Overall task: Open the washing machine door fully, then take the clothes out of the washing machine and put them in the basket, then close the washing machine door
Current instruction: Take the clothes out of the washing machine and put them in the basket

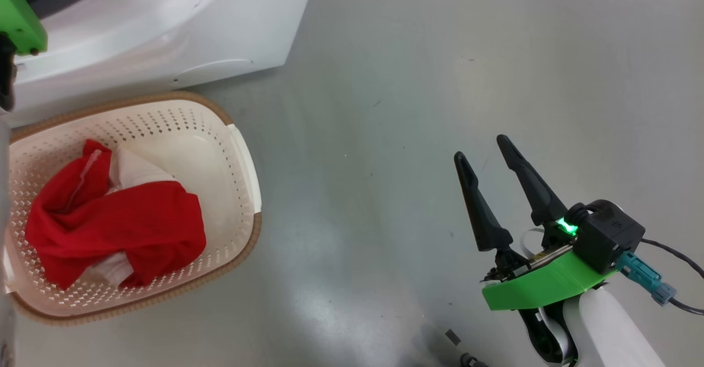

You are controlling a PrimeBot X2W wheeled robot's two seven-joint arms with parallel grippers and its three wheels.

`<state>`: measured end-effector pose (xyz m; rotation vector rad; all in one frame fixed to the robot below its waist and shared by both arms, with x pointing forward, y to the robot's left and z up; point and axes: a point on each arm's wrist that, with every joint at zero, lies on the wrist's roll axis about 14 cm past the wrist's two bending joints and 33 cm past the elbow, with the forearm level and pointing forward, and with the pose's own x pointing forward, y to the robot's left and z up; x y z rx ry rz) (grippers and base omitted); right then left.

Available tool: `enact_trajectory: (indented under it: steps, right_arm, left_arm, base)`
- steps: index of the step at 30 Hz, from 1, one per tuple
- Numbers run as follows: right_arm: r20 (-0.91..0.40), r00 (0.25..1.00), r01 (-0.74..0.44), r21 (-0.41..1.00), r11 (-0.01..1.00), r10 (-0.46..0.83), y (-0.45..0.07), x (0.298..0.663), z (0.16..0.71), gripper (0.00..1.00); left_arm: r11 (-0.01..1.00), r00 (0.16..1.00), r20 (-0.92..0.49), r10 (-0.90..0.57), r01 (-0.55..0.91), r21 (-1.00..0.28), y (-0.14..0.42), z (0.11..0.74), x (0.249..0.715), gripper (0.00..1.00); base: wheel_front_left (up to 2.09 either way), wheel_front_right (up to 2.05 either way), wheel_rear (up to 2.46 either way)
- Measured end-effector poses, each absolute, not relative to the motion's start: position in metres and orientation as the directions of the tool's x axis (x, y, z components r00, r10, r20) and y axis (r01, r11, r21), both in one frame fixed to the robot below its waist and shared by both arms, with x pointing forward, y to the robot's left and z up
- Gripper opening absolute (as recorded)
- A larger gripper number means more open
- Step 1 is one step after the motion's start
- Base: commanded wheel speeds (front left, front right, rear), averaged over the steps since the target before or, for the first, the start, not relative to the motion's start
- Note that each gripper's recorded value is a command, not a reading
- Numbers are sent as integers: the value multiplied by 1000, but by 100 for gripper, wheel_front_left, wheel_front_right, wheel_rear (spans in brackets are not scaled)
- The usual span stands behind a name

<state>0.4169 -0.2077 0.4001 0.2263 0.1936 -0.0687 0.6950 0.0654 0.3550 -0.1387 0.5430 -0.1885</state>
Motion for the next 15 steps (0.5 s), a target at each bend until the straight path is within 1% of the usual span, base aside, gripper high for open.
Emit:
enact_trajectory:
  steps: [8, 15]
  right_arm:
    - [-193, 981, 79, 224, 972, -35, -204, 419, 401, 100]
    - [-191, 981, 67, 233, 970, -22, -199, 422, 400, 100]
  left_arm:
    - [971, 861, -455, -226, 164, -173, 67, 364, 696, 0]
    - [972, 903, -368, -220, 173, -156, 74, 380, 701, 0]
  base:
    - [0, 0, 0]
    - [0, 0, 0]
